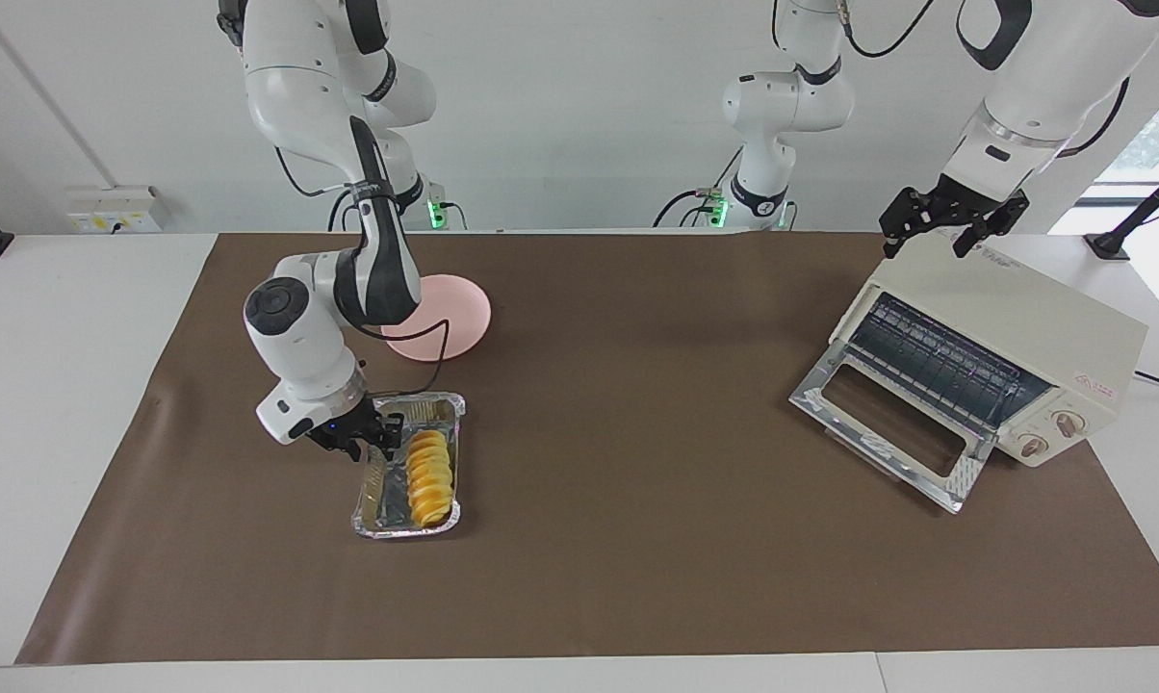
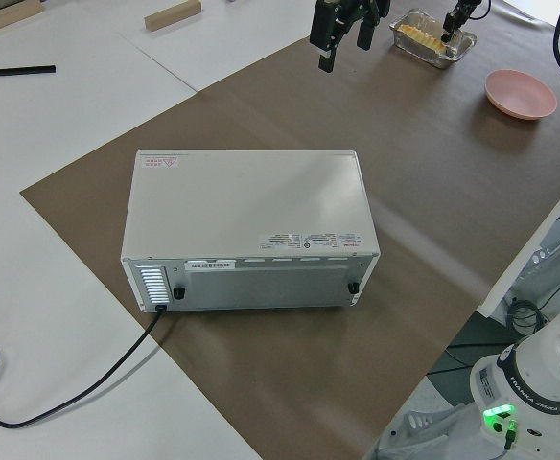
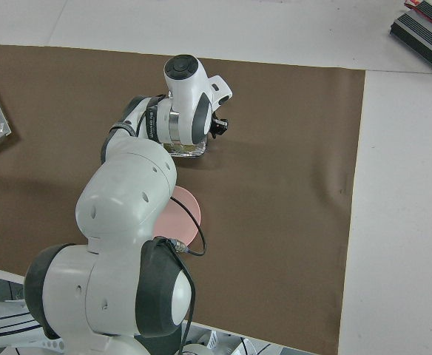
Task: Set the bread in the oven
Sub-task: 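Slide the foil tray with the right gripper toward the toaster oven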
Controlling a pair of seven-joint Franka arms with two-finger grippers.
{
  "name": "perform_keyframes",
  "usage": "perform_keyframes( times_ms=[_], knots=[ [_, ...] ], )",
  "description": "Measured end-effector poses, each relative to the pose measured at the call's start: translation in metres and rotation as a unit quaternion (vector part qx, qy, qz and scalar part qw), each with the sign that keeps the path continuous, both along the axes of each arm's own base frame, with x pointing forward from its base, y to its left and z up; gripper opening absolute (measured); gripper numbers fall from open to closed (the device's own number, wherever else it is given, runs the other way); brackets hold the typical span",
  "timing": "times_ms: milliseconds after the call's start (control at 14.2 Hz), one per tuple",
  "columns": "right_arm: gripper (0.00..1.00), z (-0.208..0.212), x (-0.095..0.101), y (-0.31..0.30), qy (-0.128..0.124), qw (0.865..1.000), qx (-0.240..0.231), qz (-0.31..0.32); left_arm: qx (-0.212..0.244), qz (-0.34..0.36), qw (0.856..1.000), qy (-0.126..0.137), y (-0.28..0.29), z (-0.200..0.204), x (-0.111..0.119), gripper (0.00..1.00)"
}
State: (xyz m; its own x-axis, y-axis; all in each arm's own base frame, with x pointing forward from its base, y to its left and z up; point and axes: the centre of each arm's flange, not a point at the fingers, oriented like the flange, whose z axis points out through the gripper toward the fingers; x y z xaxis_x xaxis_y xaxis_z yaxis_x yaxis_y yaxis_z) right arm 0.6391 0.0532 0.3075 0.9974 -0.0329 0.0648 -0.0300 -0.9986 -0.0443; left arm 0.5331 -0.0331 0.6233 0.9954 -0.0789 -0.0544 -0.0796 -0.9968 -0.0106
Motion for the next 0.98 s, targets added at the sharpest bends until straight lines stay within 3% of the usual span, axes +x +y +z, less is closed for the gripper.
perform_keyframes(
  times_ms=[141, 211, 633, 984],
  knots=[
    [0.04, 0.011, 0.002, 0.004, -0.010, 1.000, 0.002, 0.003, 0.000, 0.000, 1.000, 0.000, 0.000, 0.000, 0.000, 1.00],
    [0.02, 0.021, 0.004, 0.008, -0.019, 1.000, 0.004, 0.006, 0.000, 0.000, 1.000, 0.000, 0.000, 0.000, 0.000, 1.00],
    [0.02, 0.084, 0.006, 0.100, -0.064, 0.996, 0.037, 0.040, -0.009, 0.001, 1.000, 0.000, -0.002, 0.000, 0.000, 1.00],
    [0.02, 0.106, -0.019, 0.215, -0.068, 0.995, 0.070, -0.010, -0.012, 0.002, 1.000, 0.000, -0.001, 0.001, 0.000, 1.00]
  ],
)
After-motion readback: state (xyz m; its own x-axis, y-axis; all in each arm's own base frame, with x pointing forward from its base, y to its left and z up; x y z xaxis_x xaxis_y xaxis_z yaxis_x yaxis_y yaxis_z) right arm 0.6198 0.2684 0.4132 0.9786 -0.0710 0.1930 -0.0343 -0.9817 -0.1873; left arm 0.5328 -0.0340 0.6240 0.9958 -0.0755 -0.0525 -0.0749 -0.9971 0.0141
